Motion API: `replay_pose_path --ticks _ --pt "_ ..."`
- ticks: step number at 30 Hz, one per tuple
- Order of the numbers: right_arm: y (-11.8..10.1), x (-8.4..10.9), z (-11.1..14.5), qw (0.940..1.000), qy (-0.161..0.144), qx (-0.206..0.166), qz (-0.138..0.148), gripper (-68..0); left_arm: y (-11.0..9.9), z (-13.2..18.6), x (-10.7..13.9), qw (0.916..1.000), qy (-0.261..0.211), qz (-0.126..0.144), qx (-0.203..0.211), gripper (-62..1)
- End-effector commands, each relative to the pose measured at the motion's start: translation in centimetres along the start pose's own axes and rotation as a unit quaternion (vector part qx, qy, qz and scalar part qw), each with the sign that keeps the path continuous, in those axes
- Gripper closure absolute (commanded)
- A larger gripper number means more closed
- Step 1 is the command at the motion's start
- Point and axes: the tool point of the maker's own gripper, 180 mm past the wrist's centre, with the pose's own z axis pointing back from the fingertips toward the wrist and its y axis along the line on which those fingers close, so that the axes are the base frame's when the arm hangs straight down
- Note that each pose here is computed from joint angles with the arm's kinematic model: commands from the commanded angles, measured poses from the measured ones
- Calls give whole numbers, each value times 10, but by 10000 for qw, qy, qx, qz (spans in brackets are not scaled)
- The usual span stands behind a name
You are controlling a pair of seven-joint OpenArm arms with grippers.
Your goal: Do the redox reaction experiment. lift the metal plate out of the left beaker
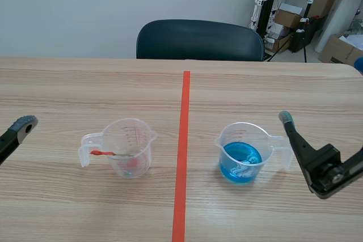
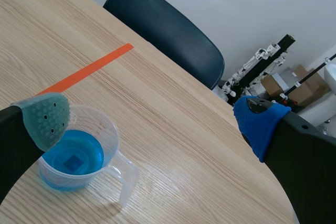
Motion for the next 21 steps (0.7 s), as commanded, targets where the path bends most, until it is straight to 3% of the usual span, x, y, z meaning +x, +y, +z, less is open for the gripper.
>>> replay_pose_path --ticks 1,21 --pt "-7 16 -4 9995 -283 -98 56 -679 2 0 5 9999 -107 13 26 -623" --pt "-3 18 -3 9994 -332 5 19 -679 2 0 6 9999 -111 17 31 -623"
